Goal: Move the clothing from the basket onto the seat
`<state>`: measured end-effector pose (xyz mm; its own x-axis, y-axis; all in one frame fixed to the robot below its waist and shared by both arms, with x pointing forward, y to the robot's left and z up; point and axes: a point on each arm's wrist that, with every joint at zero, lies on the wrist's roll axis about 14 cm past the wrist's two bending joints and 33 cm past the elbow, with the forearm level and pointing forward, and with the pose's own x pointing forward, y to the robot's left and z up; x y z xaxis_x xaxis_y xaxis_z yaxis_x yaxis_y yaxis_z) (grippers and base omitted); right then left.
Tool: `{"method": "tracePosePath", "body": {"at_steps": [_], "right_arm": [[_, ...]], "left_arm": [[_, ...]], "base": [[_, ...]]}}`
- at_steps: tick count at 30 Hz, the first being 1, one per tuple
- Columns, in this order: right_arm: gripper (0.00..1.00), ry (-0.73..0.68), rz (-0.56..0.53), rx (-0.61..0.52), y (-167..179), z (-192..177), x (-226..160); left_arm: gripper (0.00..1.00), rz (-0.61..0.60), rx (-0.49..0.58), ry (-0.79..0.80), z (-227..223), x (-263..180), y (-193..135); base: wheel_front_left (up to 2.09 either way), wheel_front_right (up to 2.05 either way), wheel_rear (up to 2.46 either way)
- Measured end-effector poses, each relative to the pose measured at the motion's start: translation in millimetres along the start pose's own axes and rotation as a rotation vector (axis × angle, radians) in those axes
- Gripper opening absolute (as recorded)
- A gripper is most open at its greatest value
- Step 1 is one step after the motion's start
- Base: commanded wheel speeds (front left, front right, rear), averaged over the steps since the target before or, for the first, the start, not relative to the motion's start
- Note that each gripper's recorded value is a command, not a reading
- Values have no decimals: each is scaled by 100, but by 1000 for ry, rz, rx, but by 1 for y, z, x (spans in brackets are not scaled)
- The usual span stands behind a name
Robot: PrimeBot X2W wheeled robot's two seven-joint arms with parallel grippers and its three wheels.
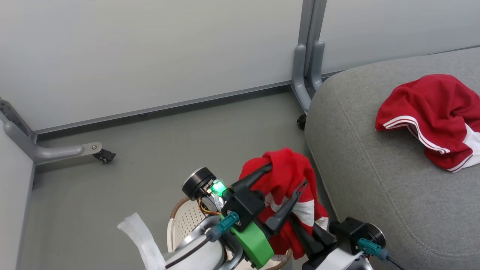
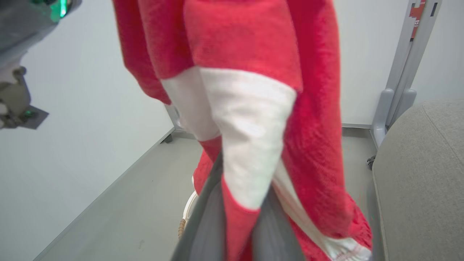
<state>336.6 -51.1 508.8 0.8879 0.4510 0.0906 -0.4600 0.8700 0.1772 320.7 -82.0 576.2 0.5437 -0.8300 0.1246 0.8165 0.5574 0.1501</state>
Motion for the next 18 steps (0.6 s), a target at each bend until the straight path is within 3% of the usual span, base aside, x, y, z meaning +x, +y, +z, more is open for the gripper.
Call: {"method": "tracePosePath", "body": {"at_steps": [18], "right_arm": [[0,-45,-71,-32,-26,16,-4]], "left_arm": [[100,29,-4,8,-13,-2,8]], "base": [[0,0,0]]}}
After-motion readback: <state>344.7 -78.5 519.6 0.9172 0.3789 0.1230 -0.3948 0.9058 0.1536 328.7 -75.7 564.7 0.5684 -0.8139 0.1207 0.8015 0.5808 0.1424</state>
